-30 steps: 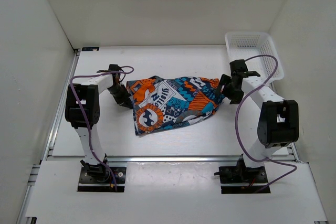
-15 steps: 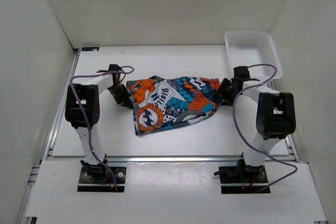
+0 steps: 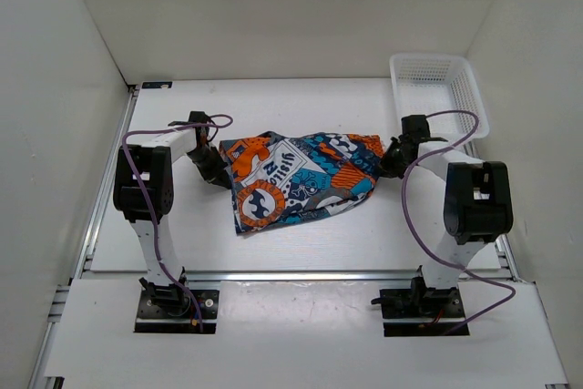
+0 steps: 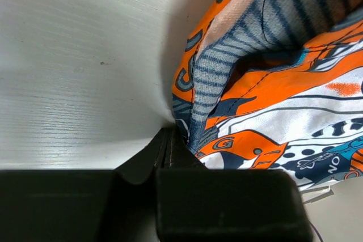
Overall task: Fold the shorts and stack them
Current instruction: Fold the shorts
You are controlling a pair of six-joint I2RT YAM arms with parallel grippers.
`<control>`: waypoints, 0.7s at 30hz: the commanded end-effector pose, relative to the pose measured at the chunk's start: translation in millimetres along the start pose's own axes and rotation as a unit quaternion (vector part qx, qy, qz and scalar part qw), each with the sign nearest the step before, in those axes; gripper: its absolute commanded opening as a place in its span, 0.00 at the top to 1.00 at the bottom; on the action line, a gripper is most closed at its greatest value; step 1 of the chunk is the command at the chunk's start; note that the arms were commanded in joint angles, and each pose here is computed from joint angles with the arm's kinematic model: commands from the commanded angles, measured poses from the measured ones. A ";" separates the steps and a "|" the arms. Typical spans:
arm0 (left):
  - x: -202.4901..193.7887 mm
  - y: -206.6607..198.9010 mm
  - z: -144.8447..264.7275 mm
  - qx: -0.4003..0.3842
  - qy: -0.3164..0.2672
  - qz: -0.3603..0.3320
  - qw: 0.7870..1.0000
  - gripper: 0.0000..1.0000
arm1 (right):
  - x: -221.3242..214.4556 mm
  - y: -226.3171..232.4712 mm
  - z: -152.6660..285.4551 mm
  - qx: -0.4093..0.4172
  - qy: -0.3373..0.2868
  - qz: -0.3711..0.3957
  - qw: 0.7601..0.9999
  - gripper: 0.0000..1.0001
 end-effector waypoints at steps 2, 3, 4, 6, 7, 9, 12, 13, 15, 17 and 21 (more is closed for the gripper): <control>4.1 -1.0 -8.5 0.005 -0.009 -0.012 1.000 0.90 | 15.8 18.4 29.5 -0.023 -0.062 0.042 0.997 0.99; 4.1 -1.0 -8.5 0.005 -0.009 -0.012 1.000 0.90 | 19.8 24.7 39.9 -0.025 -0.077 0.053 0.995 0.99; 4.2 -0.7 -8.5 0.005 -0.009 -0.016 1.000 0.90 | 19.5 34.7 46.6 -0.028 -0.080 0.073 0.994 0.99; 4.1 0.5 -11.3 0.008 -0.006 -0.015 1.000 0.90 | 23.3 44.4 57.2 -0.045 -0.097 0.092 0.990 0.99; 4.1 0.5 -11.3 0.008 -0.006 -0.015 1.000 0.90 | 25.4 62.2 66.6 -0.037 -0.111 0.110 0.987 0.99; 5.8 -2.0 -9.8 0.005 -0.009 -0.016 1.000 0.90 | 22.1 74.6 72.6 -0.046 -0.109 0.132 0.984 0.99; 5.0 -2.7 -9.6 0.002 -0.005 -0.016 1.000 0.90 | 13.4 109.8 82.3 -0.037 -0.121 0.179 0.976 0.99; 5.0 -2.7 -9.6 0.002 -0.005 -0.016 1.000 0.90 | 12.5 118.0 84.8 -0.035 -0.127 0.187 0.973 0.99; 5.0 -2.7 -9.6 0.002 -0.005 -0.016 1.000 0.90 | 5.3 139.5 89.7 -0.035 -0.134 0.212 0.967 0.99; 5.0 -2.7 -9.6 0.002 -0.005 -0.016 1.000 0.90 | 2.4 157.6 89.0 -0.034 -0.137 0.230 0.963 0.99; 5.1 -2.3 -9.6 0.002 -0.005 -0.021 1.000 0.90 | -21.2 199.4 91.6 -0.027 -0.140 0.284 0.948 0.99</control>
Point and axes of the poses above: each gripper's point midway between its finger pads, its own z axis back along the fingers, its own y axis along the line the jaws close on, x = y × z, the point moved 6 cm from there along z, back along the fingers, and after that the axes turned 13 degrees about z, right-handed, at the moved point
